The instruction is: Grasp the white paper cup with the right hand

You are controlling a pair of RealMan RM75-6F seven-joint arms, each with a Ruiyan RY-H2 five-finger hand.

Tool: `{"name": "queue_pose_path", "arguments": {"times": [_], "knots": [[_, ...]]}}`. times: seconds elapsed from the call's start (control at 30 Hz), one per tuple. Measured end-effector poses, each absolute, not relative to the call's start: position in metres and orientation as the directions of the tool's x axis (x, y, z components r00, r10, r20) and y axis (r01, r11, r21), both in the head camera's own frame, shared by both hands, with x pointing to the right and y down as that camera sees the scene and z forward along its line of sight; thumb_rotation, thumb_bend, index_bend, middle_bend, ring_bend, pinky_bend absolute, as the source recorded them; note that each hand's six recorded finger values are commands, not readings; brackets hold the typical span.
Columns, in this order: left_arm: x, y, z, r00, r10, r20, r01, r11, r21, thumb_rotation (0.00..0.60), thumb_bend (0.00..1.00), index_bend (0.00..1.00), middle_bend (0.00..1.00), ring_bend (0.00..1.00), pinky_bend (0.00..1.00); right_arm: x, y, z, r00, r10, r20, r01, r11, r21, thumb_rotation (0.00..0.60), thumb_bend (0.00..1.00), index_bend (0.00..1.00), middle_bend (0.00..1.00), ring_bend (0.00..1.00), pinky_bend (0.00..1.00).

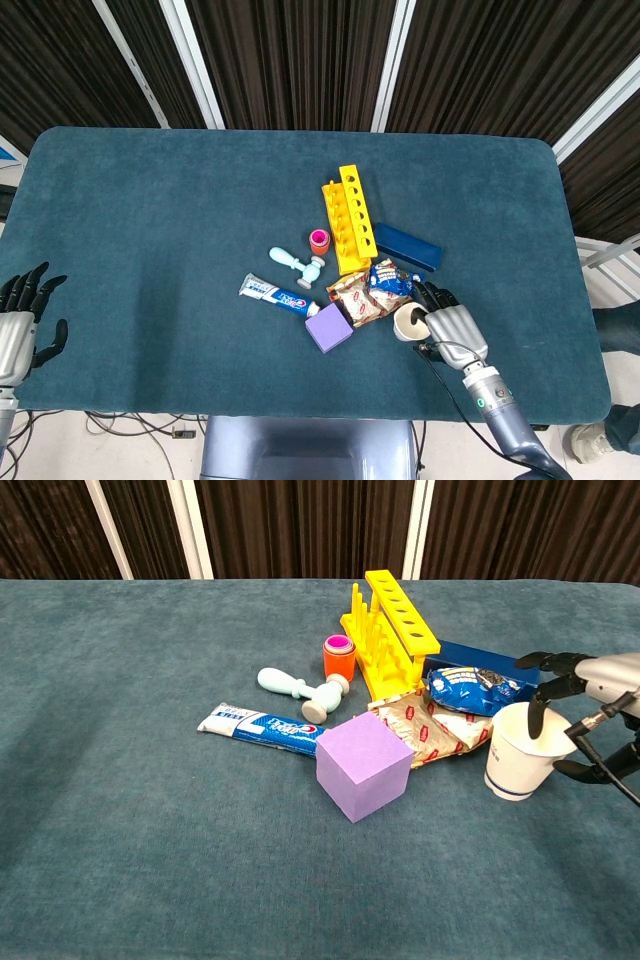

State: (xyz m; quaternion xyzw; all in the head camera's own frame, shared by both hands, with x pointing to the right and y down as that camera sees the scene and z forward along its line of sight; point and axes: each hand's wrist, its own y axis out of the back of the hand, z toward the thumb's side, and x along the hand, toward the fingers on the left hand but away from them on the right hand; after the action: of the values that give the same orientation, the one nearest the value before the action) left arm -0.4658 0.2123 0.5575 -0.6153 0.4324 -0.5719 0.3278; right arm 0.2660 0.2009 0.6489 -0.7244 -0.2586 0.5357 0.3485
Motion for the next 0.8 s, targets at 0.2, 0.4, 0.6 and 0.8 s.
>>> {"name": "queue_pose_path", "arguments": {"times": [0.2,0.4,0.6,0.8], "knots": [[-0.4655,0.2122,0.5578,-0.029,-0.906,0.422,-0.159,-0.412,-0.897,0.6,0.52,0.15,0.0,0.0,0.0,0.2654,0.2035,0.6497,0.302,0.744,-0.596,0.007,-0.627,-0.779,0.6,0.4,0.55,0.0,0.05,0.15],[-0.4665,0.2118,0.5578,-0.034,-0.906,0.422,-0.162,-0.412,-0.897,0.6,0.51,0.15,0.0,0.0,0.0,0.2622,0.2037,0.6519,0.308,0.741,-0.597,0.029,-0.634,-0.772,0.6,0.44,0.58,0.0,0.05,0.15],[-0.4667,0.2114,0.5576,-0.035,-0.906,0.422,-0.165,-0.411,-0.897,0.6,0.52,0.15,0.0,0.0,0.0,0.2602,0.2026,0.6501,0.315,0.748,-0.585,0.051,-0.629,-0.776,0.6,0.5,0.61,0.01,0.05,0.15],[-0.4661,0.2112,0.5571,-0.034,-0.907,0.42,-0.165,-0.409,-0.897,0.6,0.52,0.15,0.0,0.0,0.0,0.2601,0.2015,0.6461,0.323,0.755,-0.571,0.062,-0.619,-0.783,0.6,0.52,0.62,0.01,0.05,0.15]]}}
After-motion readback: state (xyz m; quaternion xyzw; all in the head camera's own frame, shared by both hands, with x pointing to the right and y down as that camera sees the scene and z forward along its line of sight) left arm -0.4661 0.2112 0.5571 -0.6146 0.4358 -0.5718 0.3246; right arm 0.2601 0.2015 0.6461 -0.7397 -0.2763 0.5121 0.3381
